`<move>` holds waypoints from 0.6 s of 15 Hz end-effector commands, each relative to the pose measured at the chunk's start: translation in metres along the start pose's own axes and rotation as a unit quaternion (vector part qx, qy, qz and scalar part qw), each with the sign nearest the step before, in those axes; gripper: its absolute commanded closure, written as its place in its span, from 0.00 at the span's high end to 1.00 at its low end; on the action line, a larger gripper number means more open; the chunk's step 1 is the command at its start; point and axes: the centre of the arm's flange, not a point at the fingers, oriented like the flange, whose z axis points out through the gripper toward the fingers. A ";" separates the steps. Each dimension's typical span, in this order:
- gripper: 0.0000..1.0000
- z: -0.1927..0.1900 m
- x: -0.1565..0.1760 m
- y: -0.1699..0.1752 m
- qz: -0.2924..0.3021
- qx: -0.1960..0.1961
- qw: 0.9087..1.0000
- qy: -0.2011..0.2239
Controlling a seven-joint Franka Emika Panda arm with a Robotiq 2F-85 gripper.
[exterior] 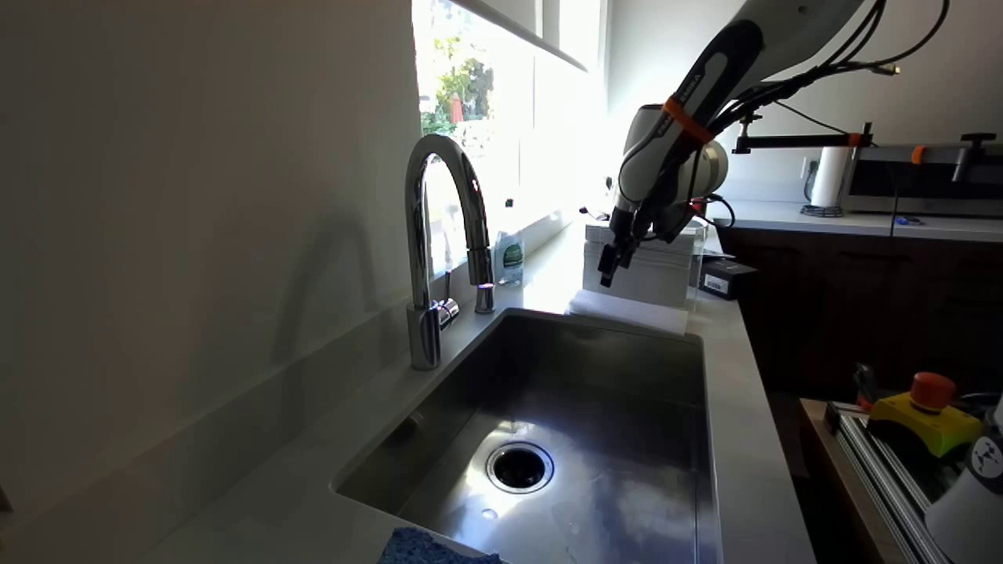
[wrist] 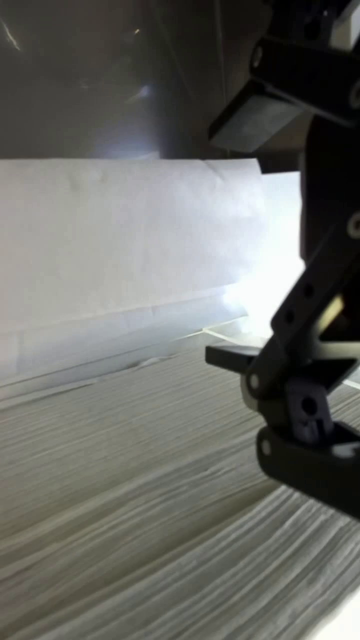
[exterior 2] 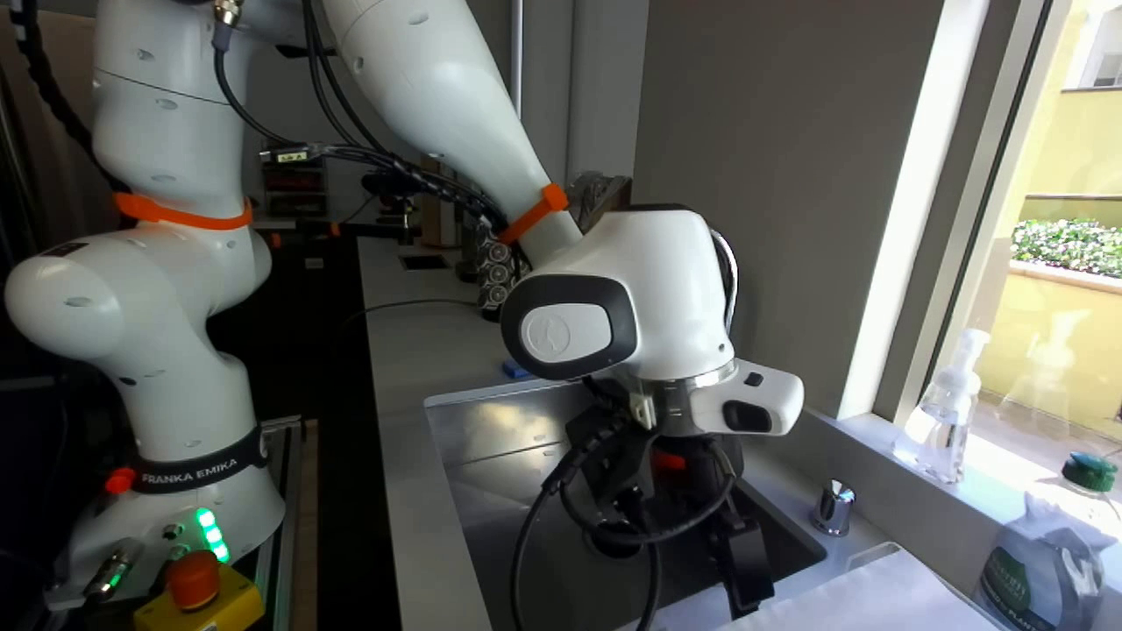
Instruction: Pick a paper towel and put it on the side of the sink
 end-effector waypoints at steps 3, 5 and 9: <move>1.00 -0.024 0.010 0.009 0.023 0.035 0.999 0.011; 1.00 -0.041 0.015 0.009 0.029 0.043 0.999 0.008; 1.00 -0.084 0.023 0.015 0.039 0.061 0.997 -0.021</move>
